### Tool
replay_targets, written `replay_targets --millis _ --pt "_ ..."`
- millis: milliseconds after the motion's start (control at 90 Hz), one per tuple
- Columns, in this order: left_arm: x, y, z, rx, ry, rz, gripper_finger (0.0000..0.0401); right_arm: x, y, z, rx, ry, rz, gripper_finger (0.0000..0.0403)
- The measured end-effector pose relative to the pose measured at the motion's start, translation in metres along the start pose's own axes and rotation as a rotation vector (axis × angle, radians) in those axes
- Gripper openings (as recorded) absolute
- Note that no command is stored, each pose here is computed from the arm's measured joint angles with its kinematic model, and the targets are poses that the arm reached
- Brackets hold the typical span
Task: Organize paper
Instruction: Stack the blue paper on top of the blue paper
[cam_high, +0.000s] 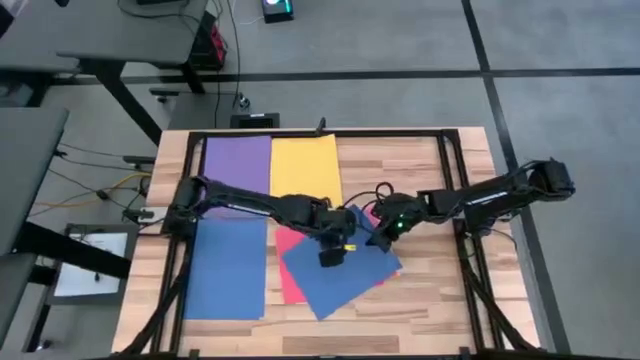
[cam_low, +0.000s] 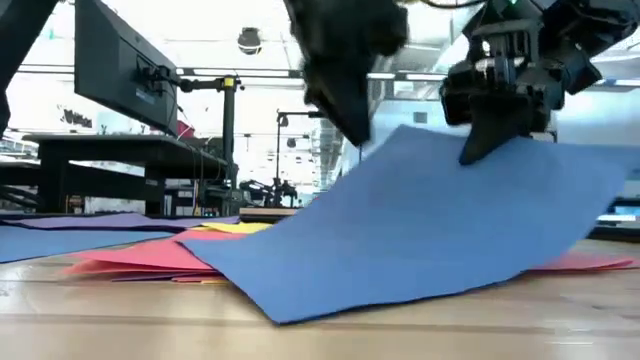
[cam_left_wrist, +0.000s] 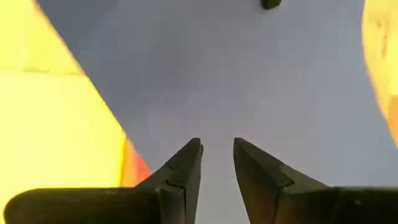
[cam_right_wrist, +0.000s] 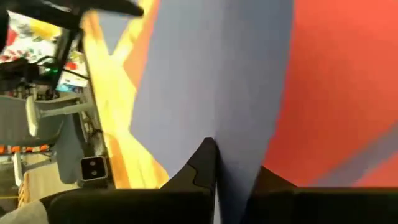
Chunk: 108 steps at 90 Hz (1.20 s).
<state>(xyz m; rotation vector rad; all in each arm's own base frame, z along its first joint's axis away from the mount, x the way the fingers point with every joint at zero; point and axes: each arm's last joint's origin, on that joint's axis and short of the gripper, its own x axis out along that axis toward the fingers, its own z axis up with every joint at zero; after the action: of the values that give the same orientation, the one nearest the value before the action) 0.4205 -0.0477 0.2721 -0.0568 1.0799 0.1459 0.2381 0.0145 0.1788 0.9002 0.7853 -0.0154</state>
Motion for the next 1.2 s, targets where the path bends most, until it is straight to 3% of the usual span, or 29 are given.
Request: replay_targets --millis 233,400,567,667,811,967,1200 --pt "-0.073 0.022 -0.014 -0.064 0.005 0.075 0.0079 -0.01 0.02 0.014 -0.11 0.006 -0.006 0.0" --pt "-0.127 0.042 -0.023 -0.106 -0.101 0.073 0.0079 -0.015 0.035 0.025 -0.151 -0.019 0.013 0.0" --pt "-0.159 0.064 -0.043 -0.141 -0.158 0.079 0.0079 -0.02 0.045 0.034 -0.135 -0.044 0.034 0.0" --pt "-0.166 0.074 -0.062 -0.166 -0.166 0.052 0.0079 -0.023 0.051 0.039 -0.146 -0.063 0.051 0.0" --pt "-0.159 0.083 -0.08 -0.209 -0.248 -0.155 0.008 -0.027 0.061 0.047 -0.206 -0.11 0.054 0.0" --pt "-0.145 0.094 -0.093 -0.256 -0.32 -0.349 0.01 -0.027 0.07 0.057 -0.183 -0.148 0.062 0.0" --pt "-0.147 0.11 -0.096 -0.238 -0.368 -0.413 0.0141 -0.021 0.091 0.062 -0.209 -0.159 0.096 0.0"
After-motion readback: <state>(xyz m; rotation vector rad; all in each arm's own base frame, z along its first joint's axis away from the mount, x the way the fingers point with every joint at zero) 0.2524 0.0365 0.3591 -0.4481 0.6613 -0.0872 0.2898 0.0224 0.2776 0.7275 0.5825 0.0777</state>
